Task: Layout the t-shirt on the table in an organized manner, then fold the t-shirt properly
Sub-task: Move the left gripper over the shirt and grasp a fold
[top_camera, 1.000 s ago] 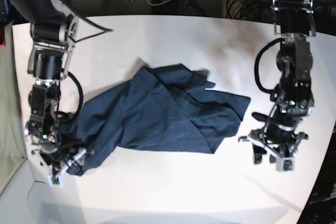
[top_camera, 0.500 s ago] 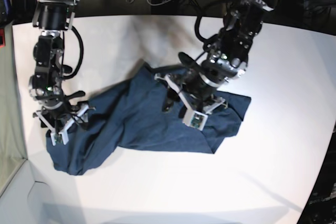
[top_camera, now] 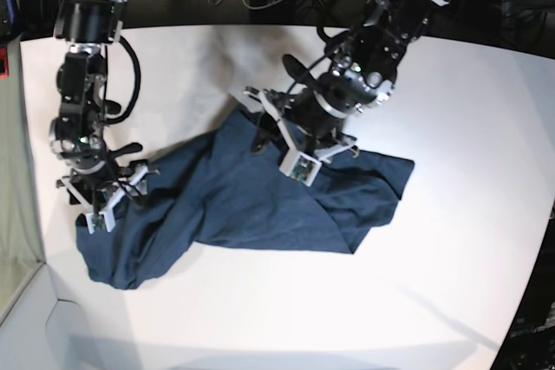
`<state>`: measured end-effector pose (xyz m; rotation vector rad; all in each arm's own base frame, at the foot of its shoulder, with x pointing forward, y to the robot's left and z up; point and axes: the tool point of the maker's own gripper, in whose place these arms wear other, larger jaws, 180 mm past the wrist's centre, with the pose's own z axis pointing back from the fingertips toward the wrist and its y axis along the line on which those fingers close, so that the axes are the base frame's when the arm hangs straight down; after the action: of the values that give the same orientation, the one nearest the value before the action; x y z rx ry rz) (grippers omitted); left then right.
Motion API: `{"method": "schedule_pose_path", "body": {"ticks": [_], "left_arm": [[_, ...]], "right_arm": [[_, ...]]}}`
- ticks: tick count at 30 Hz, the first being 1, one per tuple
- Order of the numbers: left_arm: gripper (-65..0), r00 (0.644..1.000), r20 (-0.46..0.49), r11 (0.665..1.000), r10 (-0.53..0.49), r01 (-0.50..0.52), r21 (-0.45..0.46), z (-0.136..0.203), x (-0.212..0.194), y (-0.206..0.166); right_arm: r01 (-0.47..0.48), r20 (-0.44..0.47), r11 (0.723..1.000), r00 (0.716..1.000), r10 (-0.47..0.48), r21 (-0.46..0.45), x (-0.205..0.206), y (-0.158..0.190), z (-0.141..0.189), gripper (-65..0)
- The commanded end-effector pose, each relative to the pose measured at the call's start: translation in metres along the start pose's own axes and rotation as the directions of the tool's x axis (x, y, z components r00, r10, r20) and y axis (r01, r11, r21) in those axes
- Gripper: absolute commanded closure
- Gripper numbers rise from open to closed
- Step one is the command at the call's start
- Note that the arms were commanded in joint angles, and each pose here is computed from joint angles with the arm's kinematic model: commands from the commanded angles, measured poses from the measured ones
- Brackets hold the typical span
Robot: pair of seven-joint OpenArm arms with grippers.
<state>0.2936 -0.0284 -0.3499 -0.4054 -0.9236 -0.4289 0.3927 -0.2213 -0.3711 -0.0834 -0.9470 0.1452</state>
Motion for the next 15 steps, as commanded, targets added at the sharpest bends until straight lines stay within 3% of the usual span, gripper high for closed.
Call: {"method": "schedule_pose_path", "body": {"ticks": [1,5,11,15], "left_arm": [[-26.6,0.999,0.032,1.000,0.003,-0.003,-0.004,0.002,0.008,0.000],[-27.0,1.000,-0.011,1.000,0.010,-0.010,0.005,-0.005,-0.007,0.004],[-35.1,0.999,-0.048,1.000,0.023,-0.023,0.004,-0.010,-0.021,0.005],[-37.1,0.998,-0.039,0.999,0.041,-0.041,-0.006,-0.013,-0.017,-0.002]], "right_arm": [[-0.006,0.062,1.000,0.998,0.007,-0.012,0.021,-0.007,0.001,-44.8],[-0.007,0.062,1.000,0.998,0.008,-0.011,0.021,-0.006,0.001,-44.8],[-0.008,0.062,1.000,0.998,0.009,-0.009,0.021,-0.006,0.001,-44.8],[-0.008,0.059,1.000,0.998,0.008,-0.009,0.020,-0.005,0.001,-44.8]]}}
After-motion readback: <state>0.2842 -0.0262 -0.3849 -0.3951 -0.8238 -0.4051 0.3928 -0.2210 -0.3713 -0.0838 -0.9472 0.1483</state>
